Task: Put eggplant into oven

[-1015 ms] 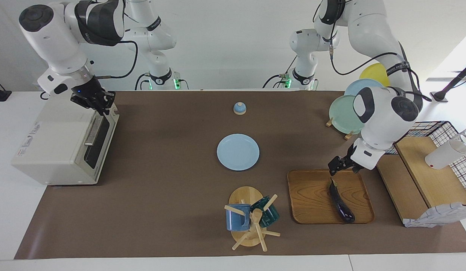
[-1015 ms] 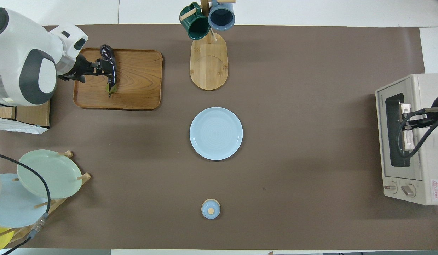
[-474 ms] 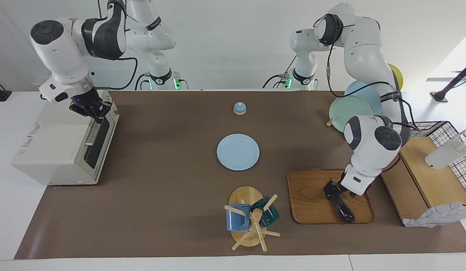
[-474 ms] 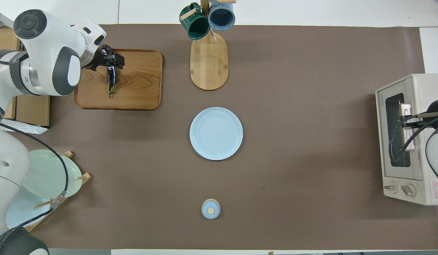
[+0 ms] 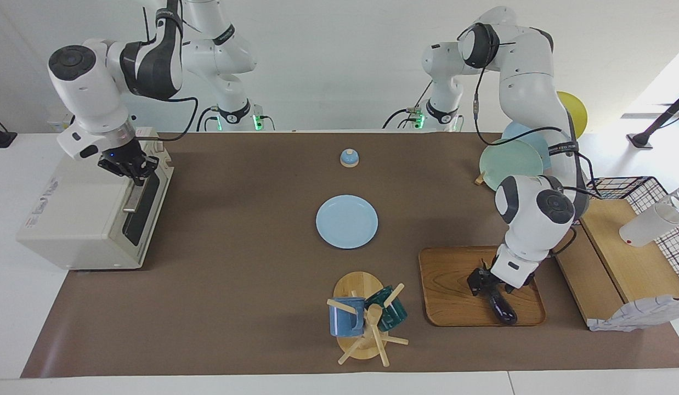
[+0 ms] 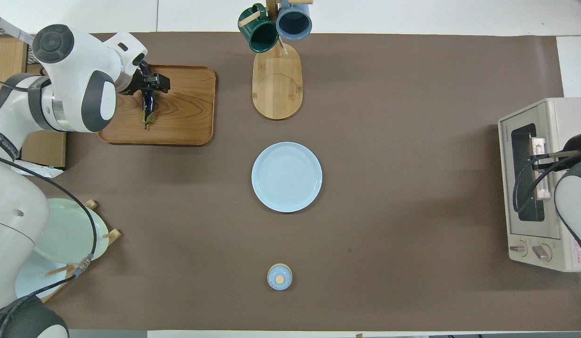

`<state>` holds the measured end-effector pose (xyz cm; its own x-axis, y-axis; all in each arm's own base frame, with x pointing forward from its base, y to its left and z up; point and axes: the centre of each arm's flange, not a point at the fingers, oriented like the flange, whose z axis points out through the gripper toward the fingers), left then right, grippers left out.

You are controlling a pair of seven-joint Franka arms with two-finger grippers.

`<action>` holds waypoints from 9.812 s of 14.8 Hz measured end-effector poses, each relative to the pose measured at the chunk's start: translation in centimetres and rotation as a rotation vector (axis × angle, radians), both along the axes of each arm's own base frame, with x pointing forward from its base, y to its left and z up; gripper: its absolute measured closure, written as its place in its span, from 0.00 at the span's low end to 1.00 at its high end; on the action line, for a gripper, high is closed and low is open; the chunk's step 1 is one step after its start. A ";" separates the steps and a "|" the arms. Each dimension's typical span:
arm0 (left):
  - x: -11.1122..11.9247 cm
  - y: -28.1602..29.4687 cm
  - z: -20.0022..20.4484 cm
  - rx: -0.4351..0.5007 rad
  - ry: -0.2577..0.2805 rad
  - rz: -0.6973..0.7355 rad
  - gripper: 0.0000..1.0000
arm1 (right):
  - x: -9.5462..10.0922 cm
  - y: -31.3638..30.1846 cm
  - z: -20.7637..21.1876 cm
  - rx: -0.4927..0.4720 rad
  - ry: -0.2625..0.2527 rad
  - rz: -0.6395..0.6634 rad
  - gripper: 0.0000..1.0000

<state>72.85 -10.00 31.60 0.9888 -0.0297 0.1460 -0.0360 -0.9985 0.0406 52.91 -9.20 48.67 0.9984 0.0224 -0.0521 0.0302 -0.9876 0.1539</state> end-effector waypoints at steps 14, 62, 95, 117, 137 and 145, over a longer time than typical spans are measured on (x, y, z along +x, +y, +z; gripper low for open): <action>-0.6 0.4 -1.4 0.019 0.017 -0.028 0.29 | 0.1 0.2 -2.0 0.000 -0.011 0.012 0.99; -20.9 -25.3 6.3 -0.145 0.155 0.085 0.00 | 2.6 22.1 -10.9 0.219 -0.061 0.128 0.00; -18.8 -0.4 26.2 0.048 0.211 -0.084 0.00 | -2.5 57.3 -18.8 0.095 -0.167 0.240 0.96; -19.3 1.2 28.7 0.039 0.215 -0.075 0.00 | 0.7 15.2 -6.4 -0.116 0.145 0.210 0.97; -19.9 1.1 29.6 0.040 0.205 -0.077 0.00 | -3.4 4.1 -10.9 -0.026 0.015 0.278 0.63; -19.9 1.1 29.5 0.040 0.206 -0.074 0.00 | -1.0 14.1 -10.3 0.026 -0.035 0.307 0.96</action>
